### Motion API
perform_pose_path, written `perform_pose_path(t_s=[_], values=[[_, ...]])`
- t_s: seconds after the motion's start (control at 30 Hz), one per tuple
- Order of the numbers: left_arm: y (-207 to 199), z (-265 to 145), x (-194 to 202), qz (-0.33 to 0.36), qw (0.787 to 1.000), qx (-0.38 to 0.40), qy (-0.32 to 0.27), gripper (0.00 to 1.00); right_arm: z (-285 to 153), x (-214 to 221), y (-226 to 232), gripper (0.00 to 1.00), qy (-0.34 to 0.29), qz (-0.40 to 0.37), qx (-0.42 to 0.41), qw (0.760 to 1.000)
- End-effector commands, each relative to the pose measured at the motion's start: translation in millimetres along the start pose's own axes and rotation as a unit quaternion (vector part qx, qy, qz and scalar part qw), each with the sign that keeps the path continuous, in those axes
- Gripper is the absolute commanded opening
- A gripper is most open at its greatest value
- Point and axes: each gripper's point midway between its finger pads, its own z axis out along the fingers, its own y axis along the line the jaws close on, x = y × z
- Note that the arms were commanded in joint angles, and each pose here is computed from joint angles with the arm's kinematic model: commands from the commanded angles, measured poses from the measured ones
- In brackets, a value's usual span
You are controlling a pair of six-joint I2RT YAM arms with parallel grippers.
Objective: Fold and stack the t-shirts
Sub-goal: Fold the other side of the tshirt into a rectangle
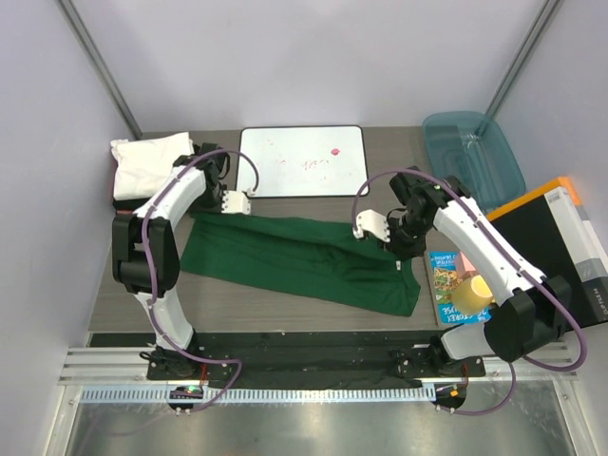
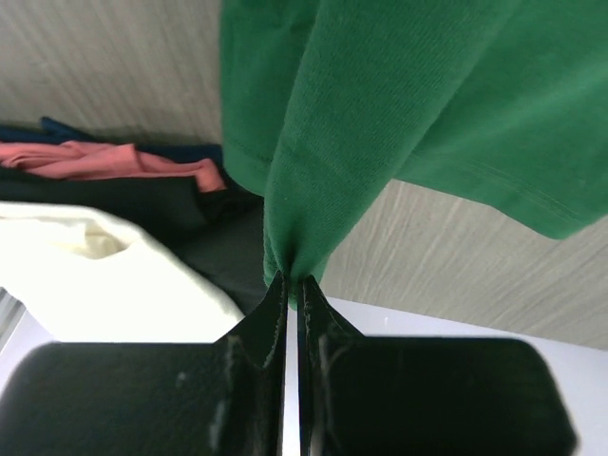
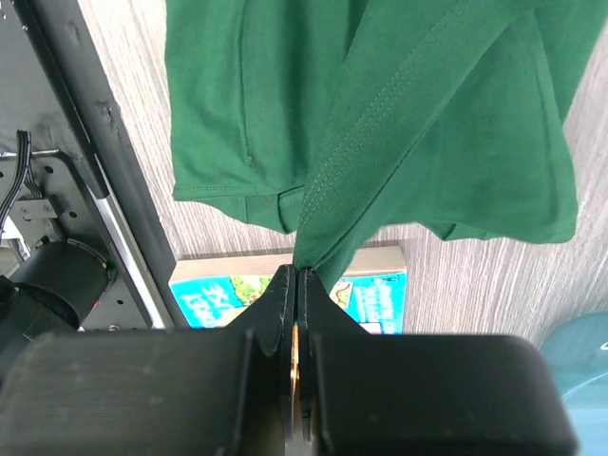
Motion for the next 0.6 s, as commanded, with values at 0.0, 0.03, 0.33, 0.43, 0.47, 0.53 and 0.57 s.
perform_pose_path(t_s=[0.0, 0.03, 0.33, 0.43, 0.47, 0.53, 0.57], values=[[-10, -12, 10, 0.013, 1.000, 0.006, 0.016, 0.00, -9, 18, 44, 0.01, 0.041, -0.009, -0.067, 0.997], [-11, -12, 10, 0.012, 1.000, 0.009, 0.017, 0.00, -8, 17, 45, 0.01, 0.041, -0.012, -0.070, 0.997], [-13, -6, 10, 0.024, 0.999, 0.020, 0.027, 0.00, 14, -5, 51, 0.01, 0.029, -0.040, -0.099, 0.994], [-17, -6, 11, 0.030, 0.999, 0.030, 0.031, 0.00, 18, -12, 58, 0.03, 0.028, -0.049, -0.112, 0.992], [-18, -5, 11, 0.032, 0.998, 0.034, 0.032, 0.06, 19, -14, 63, 0.07, 0.030, -0.052, -0.120, 0.991], [-22, -4, 12, 0.036, 0.998, 0.041, 0.036, 0.15, 20, -16, 71, 0.21, 0.032, -0.057, -0.132, 0.989], [-23, -3, 13, 0.039, 0.998, 0.044, 0.039, 0.29, 21, -20, 76, 0.27, 0.034, -0.068, -0.136, 0.988]])
